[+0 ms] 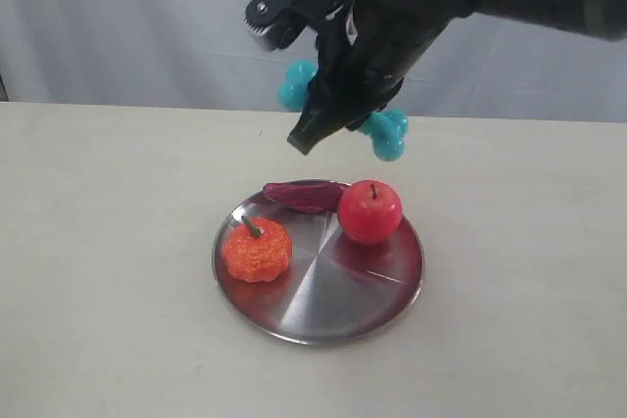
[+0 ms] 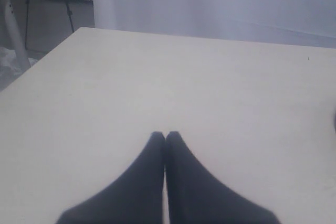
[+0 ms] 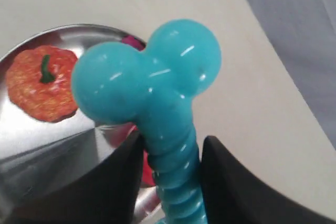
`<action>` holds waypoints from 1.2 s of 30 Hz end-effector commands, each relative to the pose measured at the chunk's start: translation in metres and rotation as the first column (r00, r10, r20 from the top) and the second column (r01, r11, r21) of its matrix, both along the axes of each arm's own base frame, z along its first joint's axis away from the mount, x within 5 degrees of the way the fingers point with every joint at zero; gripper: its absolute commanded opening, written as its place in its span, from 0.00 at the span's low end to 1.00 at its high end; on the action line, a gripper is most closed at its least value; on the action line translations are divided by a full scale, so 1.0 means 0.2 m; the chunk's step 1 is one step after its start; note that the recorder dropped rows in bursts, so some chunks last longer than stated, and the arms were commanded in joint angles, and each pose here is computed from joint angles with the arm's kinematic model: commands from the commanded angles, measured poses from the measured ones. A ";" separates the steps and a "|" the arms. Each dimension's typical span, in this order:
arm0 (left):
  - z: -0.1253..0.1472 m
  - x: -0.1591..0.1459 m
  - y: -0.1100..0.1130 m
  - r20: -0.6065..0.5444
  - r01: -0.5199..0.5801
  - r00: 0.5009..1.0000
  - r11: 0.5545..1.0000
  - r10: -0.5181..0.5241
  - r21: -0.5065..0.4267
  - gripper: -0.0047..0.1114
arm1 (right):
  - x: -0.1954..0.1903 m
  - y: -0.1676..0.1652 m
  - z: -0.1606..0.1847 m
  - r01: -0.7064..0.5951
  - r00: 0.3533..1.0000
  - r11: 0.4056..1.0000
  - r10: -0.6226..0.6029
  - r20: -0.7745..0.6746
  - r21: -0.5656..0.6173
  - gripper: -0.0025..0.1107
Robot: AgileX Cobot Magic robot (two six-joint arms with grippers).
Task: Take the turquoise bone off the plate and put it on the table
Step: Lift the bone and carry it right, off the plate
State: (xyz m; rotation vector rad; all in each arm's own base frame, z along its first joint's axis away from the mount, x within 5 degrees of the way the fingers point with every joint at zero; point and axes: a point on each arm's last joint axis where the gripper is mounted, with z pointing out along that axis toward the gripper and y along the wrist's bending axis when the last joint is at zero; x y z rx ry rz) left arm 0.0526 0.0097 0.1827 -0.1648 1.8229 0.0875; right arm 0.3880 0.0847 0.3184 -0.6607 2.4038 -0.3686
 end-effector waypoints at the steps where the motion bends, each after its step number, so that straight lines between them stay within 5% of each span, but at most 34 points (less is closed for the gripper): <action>1: 0.00 0.00 0.00 0.003 0.005 1.000 1.000 -0.005 -0.001 0.04 | 0.00 -0.21 0.09 0.272 0.961 0.961 -0.274 0.036 0.046 0.02; 7: 0.00 0.00 0.00 0.003 0.005 1.000 1.000 -0.005 -0.001 0.04 | -0.02 -0.54 0.05 0.517 0.856 0.840 -0.512 -0.076 0.166 0.02; 15: 0.00 0.00 0.00 0.003 0.005 1.000 1.000 -0.005 -0.001 0.04 | -0.07 -0.80 -0.11 0.646 0.763 0.739 -0.620 -0.182 0.192 0.02; 27: 0.00 0.00 0.00 0.003 0.005 1.000 1.000 -0.005 -0.001 0.04 | 0.02 -0.80 -0.60 0.689 0.686 0.718 -0.602 -0.408 0.100 0.02; 36: 0.00 0.00 0.00 0.003 0.005 1.000 1.000 -0.005 -0.001 0.04 | 0.07 -0.81 -0.79 0.699 0.660 0.711 -0.601 -0.451 0.075 0.02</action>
